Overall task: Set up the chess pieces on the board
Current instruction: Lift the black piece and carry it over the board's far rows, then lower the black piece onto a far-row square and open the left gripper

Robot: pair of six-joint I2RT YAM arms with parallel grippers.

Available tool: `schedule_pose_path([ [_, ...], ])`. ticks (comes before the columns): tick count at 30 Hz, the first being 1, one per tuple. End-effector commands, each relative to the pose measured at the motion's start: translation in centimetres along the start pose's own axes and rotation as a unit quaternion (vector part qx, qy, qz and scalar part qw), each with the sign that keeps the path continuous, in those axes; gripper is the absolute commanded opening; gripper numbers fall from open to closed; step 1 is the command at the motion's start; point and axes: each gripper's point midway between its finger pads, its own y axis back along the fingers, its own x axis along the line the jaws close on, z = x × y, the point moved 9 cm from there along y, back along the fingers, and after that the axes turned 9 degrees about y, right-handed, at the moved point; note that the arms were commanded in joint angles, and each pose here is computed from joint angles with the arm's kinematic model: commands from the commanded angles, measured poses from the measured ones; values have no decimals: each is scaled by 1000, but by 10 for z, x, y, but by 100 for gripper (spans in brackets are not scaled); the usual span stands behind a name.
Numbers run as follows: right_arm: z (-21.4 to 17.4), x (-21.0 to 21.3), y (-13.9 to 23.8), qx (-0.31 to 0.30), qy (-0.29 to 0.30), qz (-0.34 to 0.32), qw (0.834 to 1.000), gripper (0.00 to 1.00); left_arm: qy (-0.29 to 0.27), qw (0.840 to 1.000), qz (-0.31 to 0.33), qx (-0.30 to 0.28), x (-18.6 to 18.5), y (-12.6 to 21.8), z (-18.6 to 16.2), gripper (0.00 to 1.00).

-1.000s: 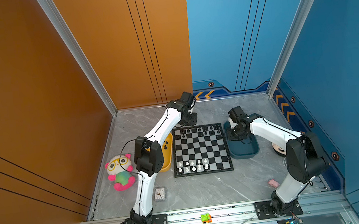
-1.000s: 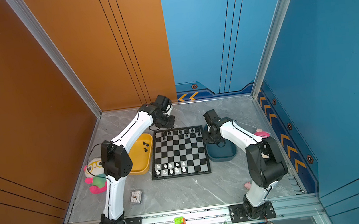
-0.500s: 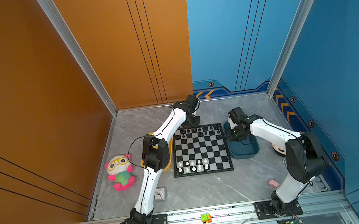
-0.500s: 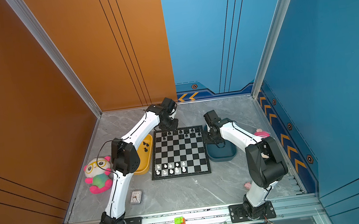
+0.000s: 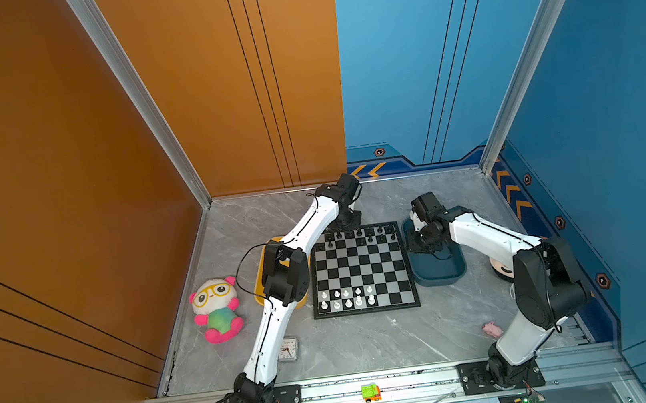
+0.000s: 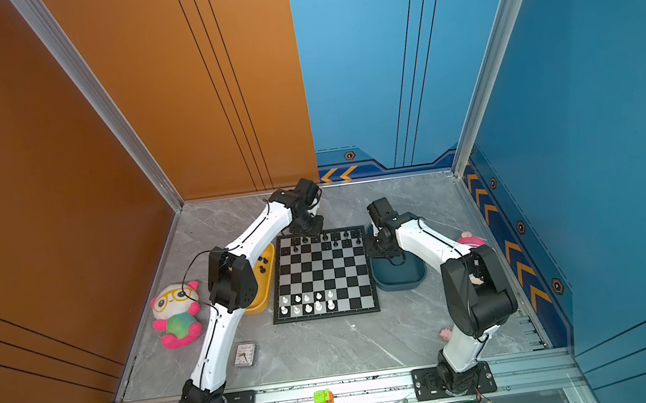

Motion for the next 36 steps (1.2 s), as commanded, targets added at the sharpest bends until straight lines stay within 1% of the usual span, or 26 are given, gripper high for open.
schedule_pose_path([
  [1, -7, -6, -9, 20, -14, -4, 1000, 30, -2, 1000, 12, 7, 6, -7, 2, 5],
  [11, -7, -8, -8, 20, -17, -5, 1000, 30, 3, 1000, 28, 5, 13, -13, 4, 5],
  [22, -7, -10, -7, 20, -18, -7, 1000, 30, 1, 1000, 19, 13, 12, -18, 3, 6],
  [25, -7, -10, -7, 20, -18, -8, 1000, 29, 1, 1000, 20, 14, 13, -19, 3, 10],
  [30, -8, -10, -8, 21, -19, -7, 1000, 30, 1, 1000, 18, 16, 12, -20, 2, 21],
  [36, -8, -10, -6, 21, -19, -7, 1000, 30, 4, 1000, 13, 17, 11, -19, 2, 31],
])
